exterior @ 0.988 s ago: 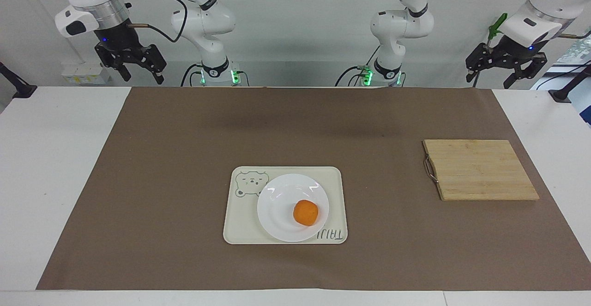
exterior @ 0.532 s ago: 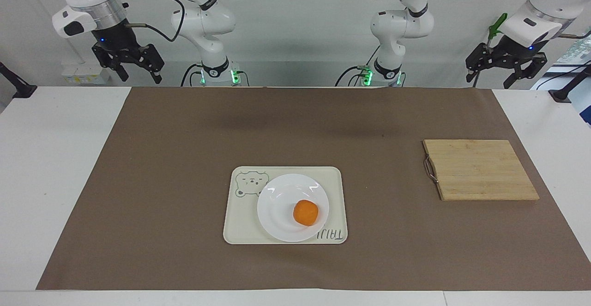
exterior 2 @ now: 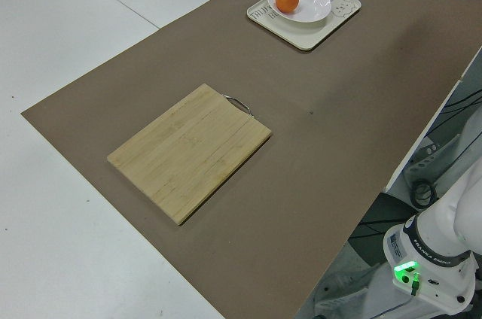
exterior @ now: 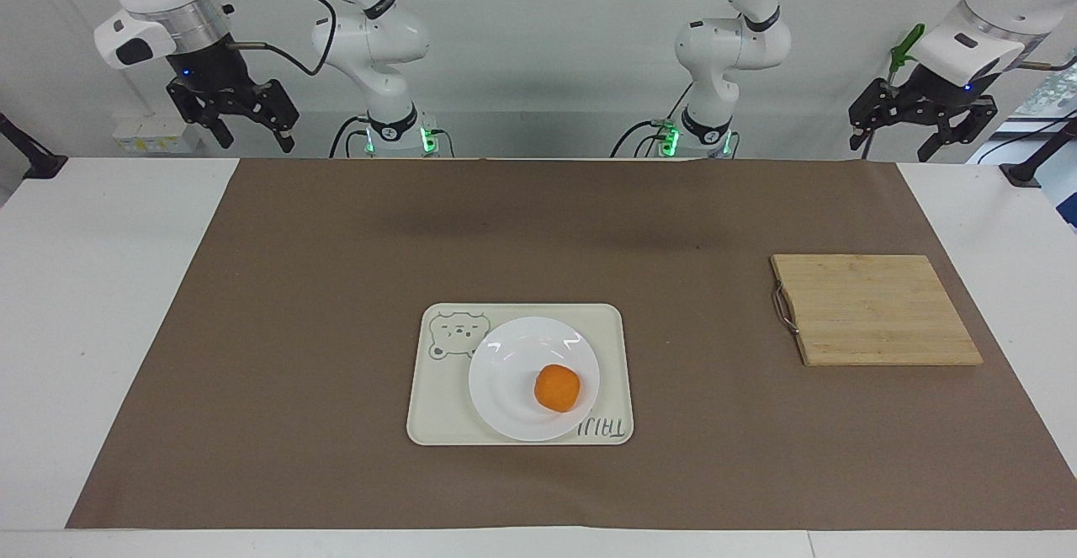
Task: Place orange and plate with both arms
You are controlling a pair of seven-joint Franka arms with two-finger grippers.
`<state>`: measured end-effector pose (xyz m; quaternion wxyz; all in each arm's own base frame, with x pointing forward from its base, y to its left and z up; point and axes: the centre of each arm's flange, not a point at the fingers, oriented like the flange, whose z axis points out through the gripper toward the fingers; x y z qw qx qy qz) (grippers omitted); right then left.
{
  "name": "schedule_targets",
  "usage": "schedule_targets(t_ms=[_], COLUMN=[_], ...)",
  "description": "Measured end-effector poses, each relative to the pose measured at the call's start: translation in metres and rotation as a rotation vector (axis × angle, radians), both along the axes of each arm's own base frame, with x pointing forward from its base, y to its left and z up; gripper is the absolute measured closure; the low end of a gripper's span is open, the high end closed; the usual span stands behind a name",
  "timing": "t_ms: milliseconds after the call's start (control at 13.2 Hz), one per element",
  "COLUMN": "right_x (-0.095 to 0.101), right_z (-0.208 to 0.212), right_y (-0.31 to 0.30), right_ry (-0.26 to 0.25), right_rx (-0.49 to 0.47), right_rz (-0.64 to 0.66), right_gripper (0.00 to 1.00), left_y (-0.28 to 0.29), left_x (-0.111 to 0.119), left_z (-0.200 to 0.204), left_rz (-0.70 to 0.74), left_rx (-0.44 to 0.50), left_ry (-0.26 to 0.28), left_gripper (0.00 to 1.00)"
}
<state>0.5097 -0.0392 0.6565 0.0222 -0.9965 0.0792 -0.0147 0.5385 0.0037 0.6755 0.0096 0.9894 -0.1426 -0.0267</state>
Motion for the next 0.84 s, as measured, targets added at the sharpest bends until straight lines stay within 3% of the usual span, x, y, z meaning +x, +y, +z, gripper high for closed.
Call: schedule_targets(t_ms=[836], right_x=[-0.0055], right_z=[0.0087], right_y=[0.0050], right_ry=[-0.013], right_rx=[-0.023], right_rz=[0.011], right_gripper=[0.00], left_y=[0.0000], left_x=[0.0000], left_z=[0.0000], left_rz=[0.000], left_rx=[0.000], left_ry=[0.000], left_gripper=[0.00])
